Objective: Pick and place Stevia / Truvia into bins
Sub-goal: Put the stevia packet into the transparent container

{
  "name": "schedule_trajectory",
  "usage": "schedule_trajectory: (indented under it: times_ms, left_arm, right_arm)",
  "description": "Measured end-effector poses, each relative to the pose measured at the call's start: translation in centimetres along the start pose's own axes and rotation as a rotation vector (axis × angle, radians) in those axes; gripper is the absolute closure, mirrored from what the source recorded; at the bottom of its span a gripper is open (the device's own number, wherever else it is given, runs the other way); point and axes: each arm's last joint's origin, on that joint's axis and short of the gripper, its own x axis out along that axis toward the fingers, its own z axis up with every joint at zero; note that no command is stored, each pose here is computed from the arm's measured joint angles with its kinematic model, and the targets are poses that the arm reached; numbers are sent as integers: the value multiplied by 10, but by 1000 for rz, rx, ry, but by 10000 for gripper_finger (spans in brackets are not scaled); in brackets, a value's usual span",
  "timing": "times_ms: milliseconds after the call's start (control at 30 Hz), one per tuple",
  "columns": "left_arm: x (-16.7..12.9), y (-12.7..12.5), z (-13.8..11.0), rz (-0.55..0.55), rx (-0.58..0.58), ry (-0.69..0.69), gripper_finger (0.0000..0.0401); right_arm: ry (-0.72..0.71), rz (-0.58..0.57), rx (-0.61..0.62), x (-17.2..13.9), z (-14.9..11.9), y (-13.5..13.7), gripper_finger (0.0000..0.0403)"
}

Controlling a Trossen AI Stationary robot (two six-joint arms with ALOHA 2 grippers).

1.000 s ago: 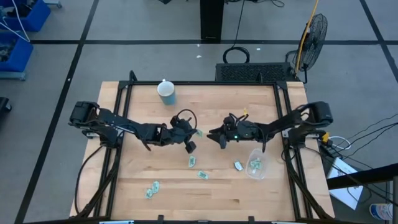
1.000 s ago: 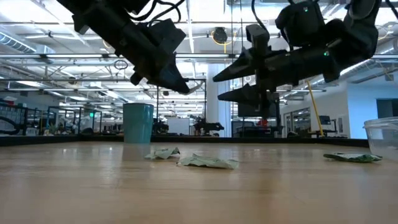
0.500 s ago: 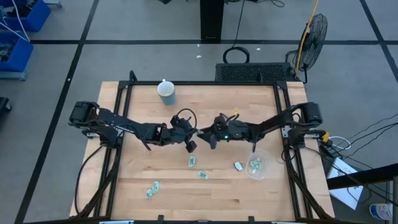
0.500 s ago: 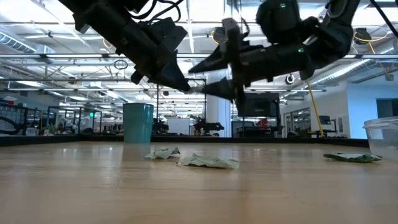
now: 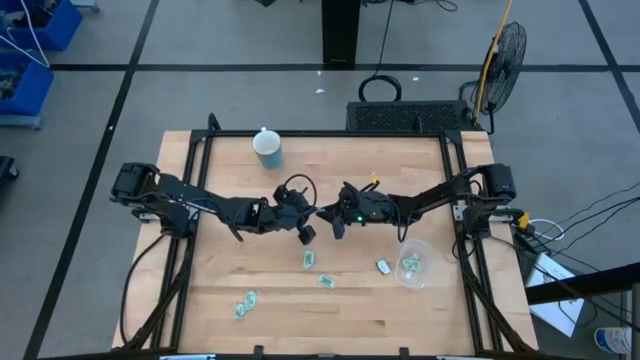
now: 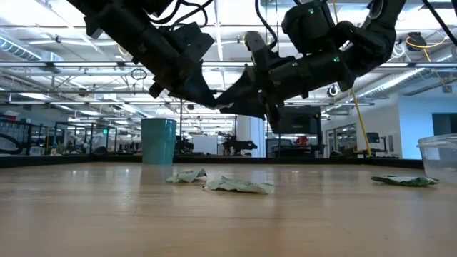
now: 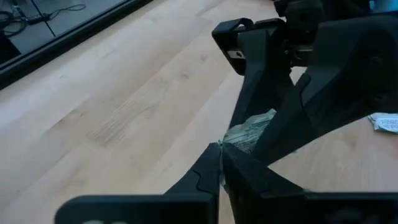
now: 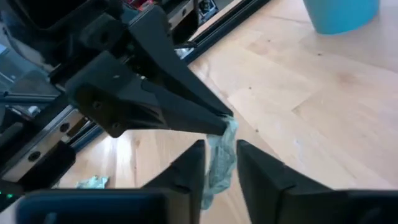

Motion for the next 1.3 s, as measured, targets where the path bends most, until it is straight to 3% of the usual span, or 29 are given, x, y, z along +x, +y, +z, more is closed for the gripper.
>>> schedule_trajectory:
  times_ms: [200,400,633,733,867,1100,1300]
  left_arm:
    - [0,-1,0,-48,0,19,374]
    - [0,-4,2,-120,9,22,361]
    - [-3,-9,0,-145,20,28,286]
    - [-4,-10,-1,-130,26,21,256]
    - [-5,-11,-2,-116,34,18,231]
    - [-5,-11,-2,-114,27,22,226]
    - [-4,-9,-1,-100,22,16,226]
  right_arm:
    - [20,-13,-70,0,-2,-1,395]
    - [23,-42,-140,0,-3,-3,397]
    - [127,-64,-344,-12,-5,7,400]
    - [238,-86,-389,-35,-2,20,401]
    - [392,-133,-420,-86,2,44,401]
    - [673,-240,-359,-182,-20,67,402]
    - [810,-345,-365,-205,-55,59,402]
